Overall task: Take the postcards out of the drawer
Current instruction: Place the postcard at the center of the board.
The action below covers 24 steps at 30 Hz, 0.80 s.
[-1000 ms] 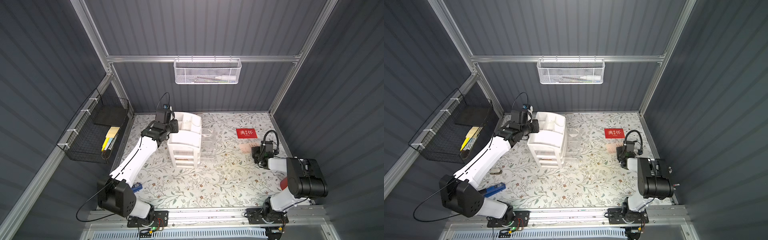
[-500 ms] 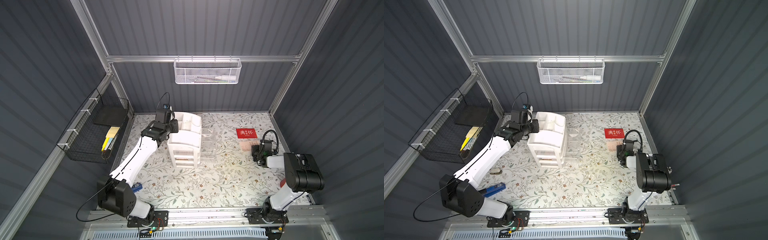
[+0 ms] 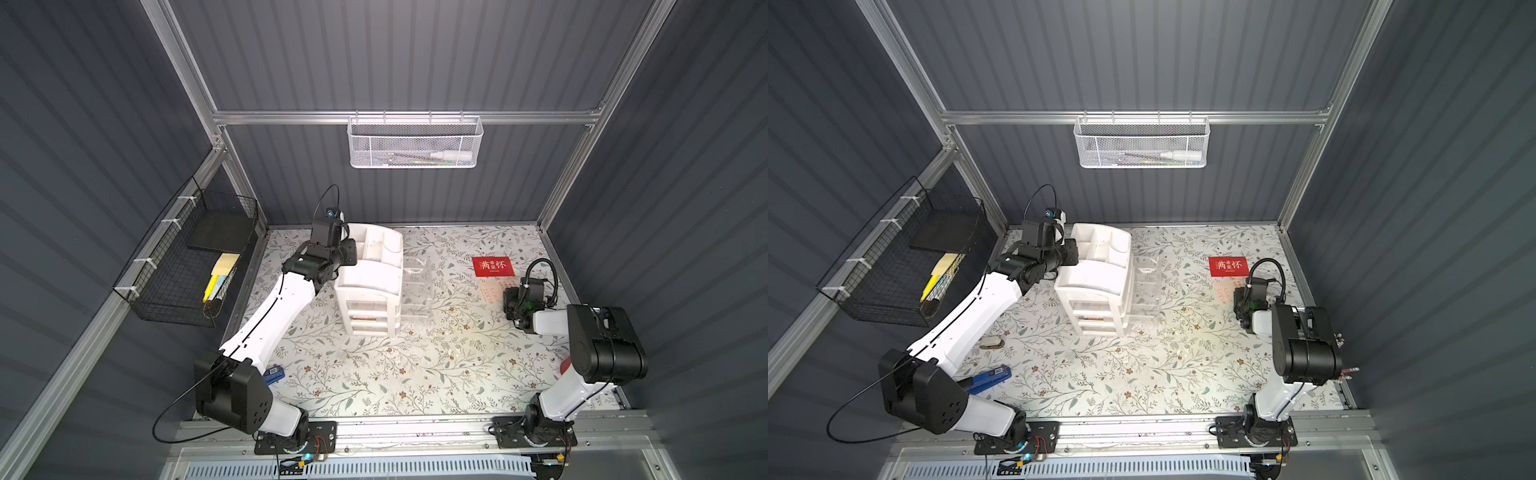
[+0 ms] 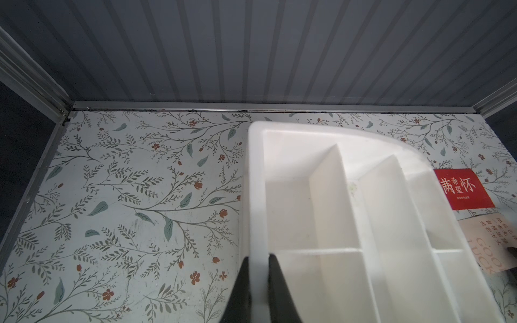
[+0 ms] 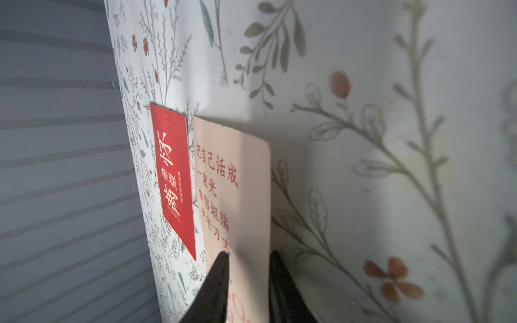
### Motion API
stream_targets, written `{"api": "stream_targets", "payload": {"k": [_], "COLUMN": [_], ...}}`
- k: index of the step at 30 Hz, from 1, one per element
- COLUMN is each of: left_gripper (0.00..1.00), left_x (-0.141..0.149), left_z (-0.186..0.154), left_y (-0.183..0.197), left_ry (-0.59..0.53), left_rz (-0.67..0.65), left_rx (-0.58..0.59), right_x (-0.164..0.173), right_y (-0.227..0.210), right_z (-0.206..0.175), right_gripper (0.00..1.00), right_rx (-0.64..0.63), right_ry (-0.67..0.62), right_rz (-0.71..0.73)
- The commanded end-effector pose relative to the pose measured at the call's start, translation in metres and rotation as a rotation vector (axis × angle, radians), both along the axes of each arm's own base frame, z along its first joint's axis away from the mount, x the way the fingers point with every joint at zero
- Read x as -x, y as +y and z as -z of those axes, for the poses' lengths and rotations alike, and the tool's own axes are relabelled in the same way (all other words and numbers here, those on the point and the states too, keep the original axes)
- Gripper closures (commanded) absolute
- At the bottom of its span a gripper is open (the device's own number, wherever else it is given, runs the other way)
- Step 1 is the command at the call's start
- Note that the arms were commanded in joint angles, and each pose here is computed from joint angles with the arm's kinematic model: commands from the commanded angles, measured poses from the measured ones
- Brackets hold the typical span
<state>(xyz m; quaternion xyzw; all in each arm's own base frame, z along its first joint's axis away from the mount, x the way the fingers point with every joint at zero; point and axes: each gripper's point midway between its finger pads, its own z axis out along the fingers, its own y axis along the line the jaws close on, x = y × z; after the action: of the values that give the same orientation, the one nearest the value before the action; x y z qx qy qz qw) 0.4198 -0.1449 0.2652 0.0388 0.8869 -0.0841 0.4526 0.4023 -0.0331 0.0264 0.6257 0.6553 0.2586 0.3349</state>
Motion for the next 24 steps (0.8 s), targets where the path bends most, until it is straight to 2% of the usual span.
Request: {"api": "stream_targets", "payload": {"k": [1,15,24], "left_gripper": [1.0,1.0,1.0], "left_x": [0.019,0.02,0.021], "left_z": [0.081,0.08,0.079], "left_y": [0.001,-0.001,-0.002], "left_ry": [0.227,0.227,0.227], "left_rz": [0.075,0.085,0.088], "left_rx": [-0.14,-0.13,-0.124], "right_x": [0.004,0.011,0.012], "right_y": [-0.002,0.005,0.014], "right_z": [0.001,-0.01,-0.017], "right_gripper": [0.68,0.46,0.4], "right_rx": [-0.005,-0.035,-0.066], "right_ry": [0.03,0.054,0.099], "right_rz": [0.013,0.003,-0.017]}}
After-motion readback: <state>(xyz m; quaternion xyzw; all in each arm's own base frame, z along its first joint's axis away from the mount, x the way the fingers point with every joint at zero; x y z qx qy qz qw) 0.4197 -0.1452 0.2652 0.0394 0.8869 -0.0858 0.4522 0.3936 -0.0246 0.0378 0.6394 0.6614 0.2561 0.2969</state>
